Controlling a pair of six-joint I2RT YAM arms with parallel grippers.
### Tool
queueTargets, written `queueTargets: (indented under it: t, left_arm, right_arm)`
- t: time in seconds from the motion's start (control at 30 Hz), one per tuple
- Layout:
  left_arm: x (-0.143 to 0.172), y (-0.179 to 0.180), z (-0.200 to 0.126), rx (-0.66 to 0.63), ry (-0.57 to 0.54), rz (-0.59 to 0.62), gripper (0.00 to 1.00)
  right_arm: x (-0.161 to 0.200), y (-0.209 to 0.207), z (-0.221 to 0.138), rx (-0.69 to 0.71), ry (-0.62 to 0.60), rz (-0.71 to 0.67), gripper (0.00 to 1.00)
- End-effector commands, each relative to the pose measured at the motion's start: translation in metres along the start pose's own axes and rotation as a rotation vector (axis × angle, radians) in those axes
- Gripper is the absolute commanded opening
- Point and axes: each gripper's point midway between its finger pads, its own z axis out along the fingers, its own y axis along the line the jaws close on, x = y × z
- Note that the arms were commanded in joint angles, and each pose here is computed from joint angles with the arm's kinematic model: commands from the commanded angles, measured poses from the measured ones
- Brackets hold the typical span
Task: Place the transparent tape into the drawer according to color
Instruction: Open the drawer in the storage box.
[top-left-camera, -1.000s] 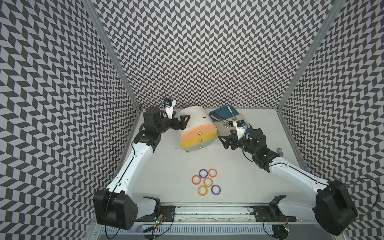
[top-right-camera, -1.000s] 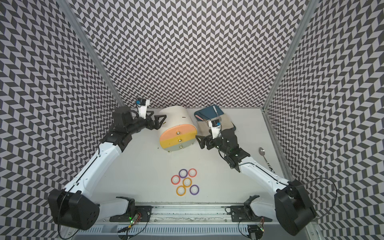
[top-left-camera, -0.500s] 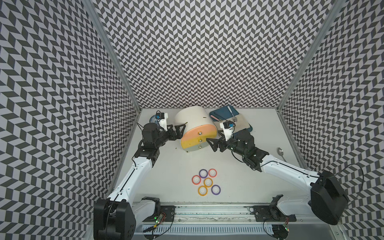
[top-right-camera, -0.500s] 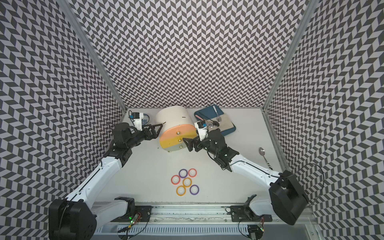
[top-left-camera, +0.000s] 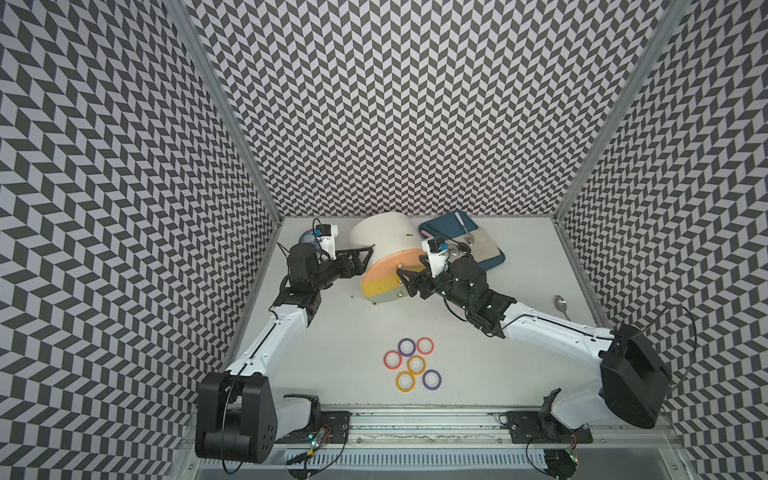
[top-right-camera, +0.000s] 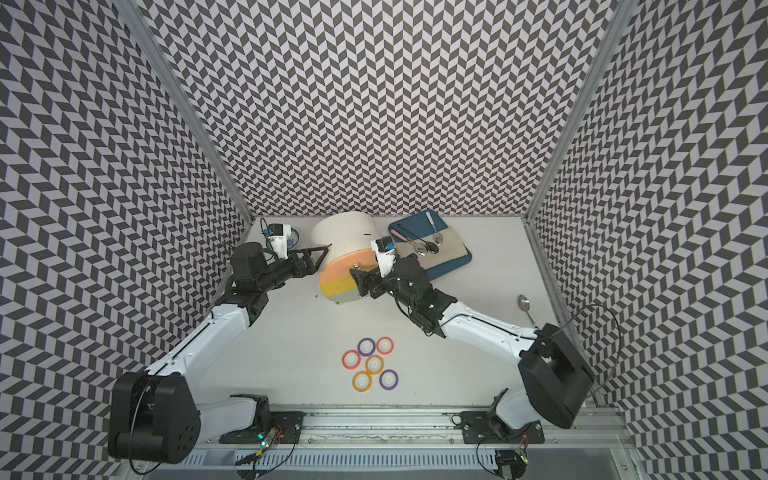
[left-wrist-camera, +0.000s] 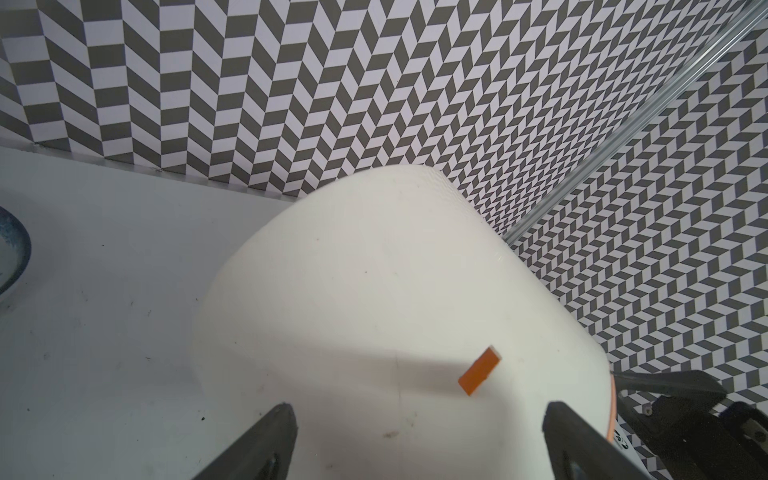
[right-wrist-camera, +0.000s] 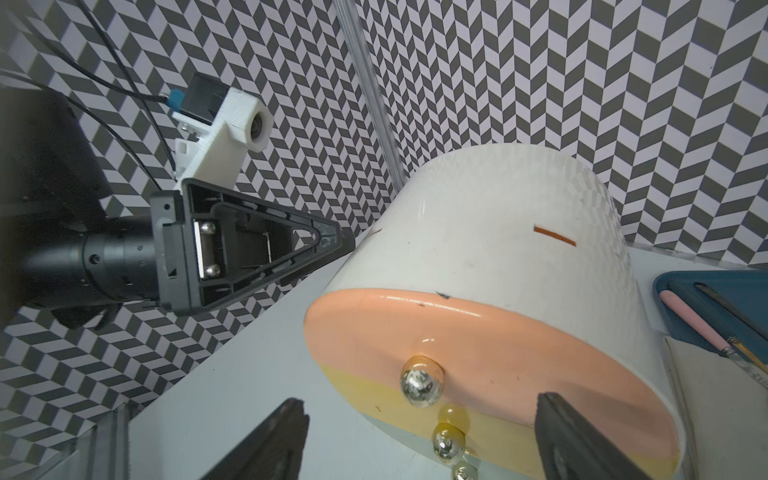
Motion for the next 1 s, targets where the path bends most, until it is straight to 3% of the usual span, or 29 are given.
queueTargets:
  t: [0.0, 0.37, 0.97]
  left_arm:
    - [-0.014, -0.009, 0.000, 0.042, -0.034, 0.029, 0.96]
    - [-0.012, -0.008, 0.001, 0.053, -0.027, 0.026, 0.95]
    - [-0.008, -0.008, 0.003, 0.065, -0.009, 0.025, 0.94]
  right_arm:
    - [-0.016, -0.002, 0.005, 0.077, -0.064, -0.018, 0.82]
    - [-0.006, -0.006, 0.018, 0.185, -0.062, -0.055, 0.64]
    - [-0.005, -0.005, 0.032, 0.242, -0.087, -0.069, 0.56]
